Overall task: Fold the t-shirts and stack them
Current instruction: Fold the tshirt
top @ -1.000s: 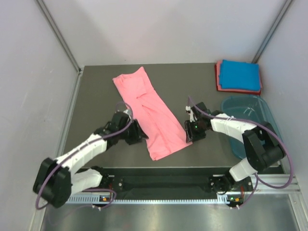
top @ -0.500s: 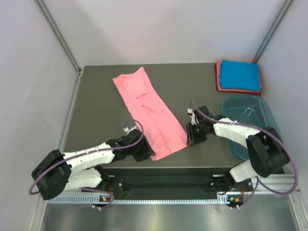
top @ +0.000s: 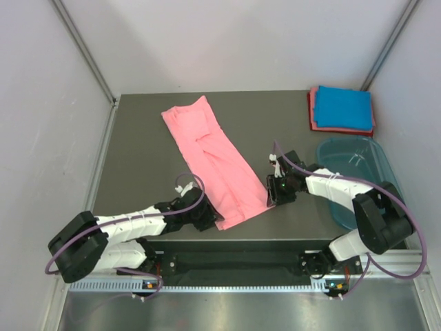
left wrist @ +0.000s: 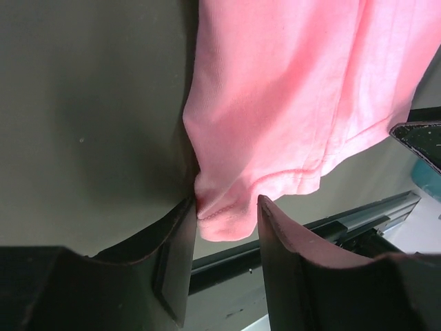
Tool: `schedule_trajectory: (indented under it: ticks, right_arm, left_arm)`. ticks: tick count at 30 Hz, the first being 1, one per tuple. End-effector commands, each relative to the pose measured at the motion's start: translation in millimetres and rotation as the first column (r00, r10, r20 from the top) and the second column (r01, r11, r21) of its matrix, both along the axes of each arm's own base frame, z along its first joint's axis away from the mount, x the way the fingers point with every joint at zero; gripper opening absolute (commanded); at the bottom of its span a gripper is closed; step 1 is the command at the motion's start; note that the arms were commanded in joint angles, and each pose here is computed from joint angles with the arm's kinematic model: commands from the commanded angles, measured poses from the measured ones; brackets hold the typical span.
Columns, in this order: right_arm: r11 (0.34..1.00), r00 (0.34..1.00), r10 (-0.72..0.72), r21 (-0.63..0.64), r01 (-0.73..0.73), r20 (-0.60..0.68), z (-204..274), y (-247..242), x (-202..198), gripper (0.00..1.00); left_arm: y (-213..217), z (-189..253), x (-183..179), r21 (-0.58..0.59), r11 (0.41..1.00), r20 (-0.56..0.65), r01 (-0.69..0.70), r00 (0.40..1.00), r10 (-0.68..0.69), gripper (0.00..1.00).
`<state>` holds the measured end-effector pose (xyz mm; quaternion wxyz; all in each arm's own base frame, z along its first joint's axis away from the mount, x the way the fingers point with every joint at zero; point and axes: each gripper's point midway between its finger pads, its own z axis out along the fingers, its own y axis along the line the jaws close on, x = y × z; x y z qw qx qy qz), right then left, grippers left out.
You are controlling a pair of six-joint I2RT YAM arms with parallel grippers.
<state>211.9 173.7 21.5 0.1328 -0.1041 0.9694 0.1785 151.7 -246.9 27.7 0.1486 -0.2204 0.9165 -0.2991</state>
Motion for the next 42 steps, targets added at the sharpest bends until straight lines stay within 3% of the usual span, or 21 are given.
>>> schedule_trajectory:
  ticks: [1,5,8,10,11,13,14,15,20,25,36,37,42]
  right_arm:
    - [0.999,0.999,-0.027,-0.038,0.029,0.040,1.1,-6.3,15.6,0.43]
    - [0.999,0.999,-0.022,-0.035,0.023,0.034,-2.4,-6.7,12.4,0.37]
    - [0.999,0.999,-0.026,-0.032,0.027,0.035,-1.8,-7.5,10.5,0.26]
    - [0.999,0.999,-0.029,-0.027,0.030,0.035,-0.4,-7.7,8.6,0.11]
    - [0.999,0.999,-0.034,-0.025,0.035,0.030,-0.5,-7.6,6.7,0.00]
    - [0.999,0.999,-0.043,-0.003,0.043,0.032,4.3,-5.9,4.5,0.00]
    - [0.998,0.998,-0.059,0.009,0.059,0.020,3.7,-5.8,0.2,0.00]
    - [0.998,0.998,-0.061,0.032,0.060,0.015,5.8,-2.7,-3.0,0.00]
    - [0.993,0.996,-0.093,0.073,0.092,0.006,8.1,3.6,-24.6,0.00]
    - [0.994,0.997,-0.078,0.074,0.077,0.009,10.1,20.9,-45.9,0.00]
    - [0.986,0.988,-0.151,0.079,0.147,0.043,16.4,11.8,-65.1,0.00]
    - [0.987,0.989,-0.139,0.086,0.134,0.050,17.1,13.3,-66.3,0.00]
    - [0.994,0.995,-0.097,0.062,0.095,0.032,9.9,15.9,-70.1,0.00]
  left_arm:
    - [-0.1,-3.5,2.4,-0.010,0.999,0.001,-0.037,0.999,0.037,0.45]
    - [0.9,-8.6,-2.9,0.004,1.000,-0.019,-0.029,0.999,0.029,0.44]
    - [0.4,-9.4,-4.1,0.007,1.000,-0.020,-0.028,0.999,0.028,0.39]
    - [-2.3,-6.8,-3.7,0.002,1.000,-0.016,-0.019,1.000,0.019,0.31]
    - [-2.4,-5.9,-4.6,0.005,1.000,-0.019,-0.013,1.000,0.013,0.23]
    - [-4.3,0.6,-4.6,0.006,1.000,-0.017,-0.001,1.000,0.001,0.11]
    - [-2.8,1.6,-6.7,0.017,1.000,-0.023,0.006,1.000,-0.006,0.00]
    - [2.1,0.6,-11.1,0.040,0.999,-0.042,0.011,0.999,-0.010,0.00]
    - [17.7,7.2,-24.4,0.063,0.998,-0.056,0.027,0.998,-0.023,0.00]
    - [12.7,14.6,-41.3,-0.004,0.996,-0.097,0.087,0.991,-0.087,0.00]
    - [22.2,-4.9,-80.1,0.059,0.988,-0.158,0.145,0.978,-0.134,0.01]
    - [22.6,-5.0,-80.5,0.059,0.988,-0.158,0.144,0.978,-0.134,0.02]
    - [13.2,8.8,-78.2,0.070,0.986,-0.097,0.150,0.985,-0.143,0.44]
